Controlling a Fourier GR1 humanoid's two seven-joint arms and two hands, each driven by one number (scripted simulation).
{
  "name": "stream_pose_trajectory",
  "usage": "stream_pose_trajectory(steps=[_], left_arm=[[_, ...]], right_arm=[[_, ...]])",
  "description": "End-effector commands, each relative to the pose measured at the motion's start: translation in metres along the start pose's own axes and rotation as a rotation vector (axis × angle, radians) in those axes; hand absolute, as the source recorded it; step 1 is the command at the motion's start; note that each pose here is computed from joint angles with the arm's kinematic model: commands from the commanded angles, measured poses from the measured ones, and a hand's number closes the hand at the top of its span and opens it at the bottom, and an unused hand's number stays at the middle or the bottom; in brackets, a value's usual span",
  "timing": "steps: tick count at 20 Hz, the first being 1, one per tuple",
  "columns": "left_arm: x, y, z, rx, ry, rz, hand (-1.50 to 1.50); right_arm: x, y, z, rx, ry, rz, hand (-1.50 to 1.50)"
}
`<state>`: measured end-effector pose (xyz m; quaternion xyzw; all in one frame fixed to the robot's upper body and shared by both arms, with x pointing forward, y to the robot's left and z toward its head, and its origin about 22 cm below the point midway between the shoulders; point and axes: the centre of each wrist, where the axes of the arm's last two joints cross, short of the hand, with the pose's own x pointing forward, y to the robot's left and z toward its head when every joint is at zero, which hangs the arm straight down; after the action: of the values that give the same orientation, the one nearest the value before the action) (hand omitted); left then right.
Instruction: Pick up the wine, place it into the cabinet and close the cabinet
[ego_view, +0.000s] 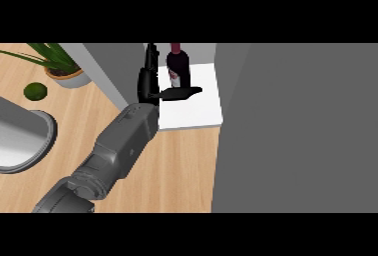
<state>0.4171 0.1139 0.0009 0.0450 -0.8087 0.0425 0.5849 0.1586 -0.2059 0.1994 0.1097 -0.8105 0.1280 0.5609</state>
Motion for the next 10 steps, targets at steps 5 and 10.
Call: stream_pose_trajectory(steps=[5, 10], left_arm=[[-0.015, 0.012, 0.015, 0.033, 0.031, 0.116, -1.50], [-0.023, 0.016, 0.024, 0.012, 0.034, 0.142, -1.50]], right_arm=[[0.009, 0.003, 0.010, 0.026, -0.019, -0.034, -1.50], [0.009, 0.001, 0.007, 0.010, -0.018, -0.030, -1.50]])
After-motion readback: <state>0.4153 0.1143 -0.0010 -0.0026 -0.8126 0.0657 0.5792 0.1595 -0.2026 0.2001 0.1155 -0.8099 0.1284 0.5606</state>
